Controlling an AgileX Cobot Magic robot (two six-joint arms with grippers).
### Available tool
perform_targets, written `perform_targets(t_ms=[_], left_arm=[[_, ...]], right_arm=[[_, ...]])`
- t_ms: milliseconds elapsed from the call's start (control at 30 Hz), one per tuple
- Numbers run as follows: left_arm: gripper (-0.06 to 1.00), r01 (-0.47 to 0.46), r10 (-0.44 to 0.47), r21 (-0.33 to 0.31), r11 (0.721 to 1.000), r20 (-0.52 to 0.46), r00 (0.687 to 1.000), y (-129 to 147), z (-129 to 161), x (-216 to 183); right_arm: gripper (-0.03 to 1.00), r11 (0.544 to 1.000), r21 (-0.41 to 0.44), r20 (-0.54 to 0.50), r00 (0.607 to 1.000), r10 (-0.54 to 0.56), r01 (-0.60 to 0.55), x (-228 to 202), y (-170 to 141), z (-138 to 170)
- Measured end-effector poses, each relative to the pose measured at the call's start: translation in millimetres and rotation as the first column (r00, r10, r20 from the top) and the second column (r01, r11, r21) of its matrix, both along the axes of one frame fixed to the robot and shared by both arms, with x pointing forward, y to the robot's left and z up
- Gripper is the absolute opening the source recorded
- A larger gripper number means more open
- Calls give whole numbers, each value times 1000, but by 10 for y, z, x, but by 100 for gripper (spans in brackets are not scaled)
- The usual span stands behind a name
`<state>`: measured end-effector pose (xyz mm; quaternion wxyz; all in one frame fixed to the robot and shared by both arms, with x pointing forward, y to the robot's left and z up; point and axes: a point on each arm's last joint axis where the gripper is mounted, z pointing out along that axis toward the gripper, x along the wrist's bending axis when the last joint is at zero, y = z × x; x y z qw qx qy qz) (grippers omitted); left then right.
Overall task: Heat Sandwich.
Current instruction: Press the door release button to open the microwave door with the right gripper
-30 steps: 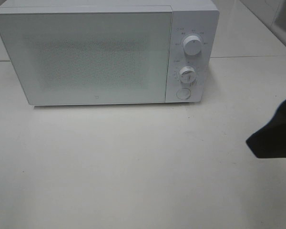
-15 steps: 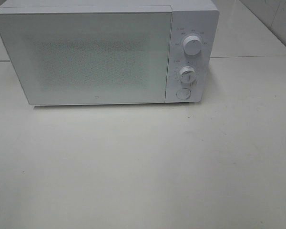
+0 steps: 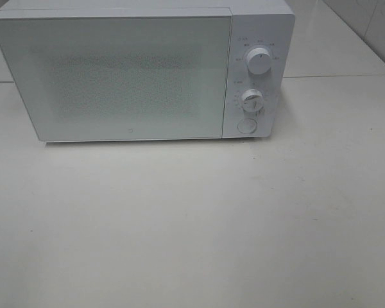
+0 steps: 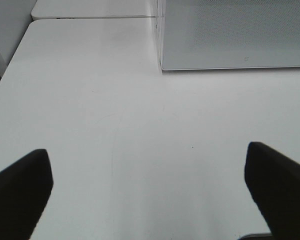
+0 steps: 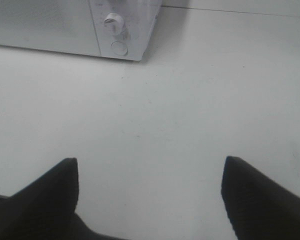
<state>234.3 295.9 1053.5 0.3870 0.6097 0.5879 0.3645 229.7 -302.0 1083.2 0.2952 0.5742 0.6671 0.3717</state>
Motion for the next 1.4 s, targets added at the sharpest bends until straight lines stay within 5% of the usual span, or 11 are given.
perform_targets(t_ms=[433,1067,1400], left_arm=[[99,0,0,0,1000,0,1000,0,0,0],[99,0,0,0,1000,0,1000,0,0,0],[99,0,0,1,1000,0,1000,0,0,0]], right_arm=[[76,986,13,32,986,-165,165,-51,14,-309],[76,987,26,28,987,-159,158,-13,30,-356],[76,988,101,141,981,-134,121,93,81,-162]])
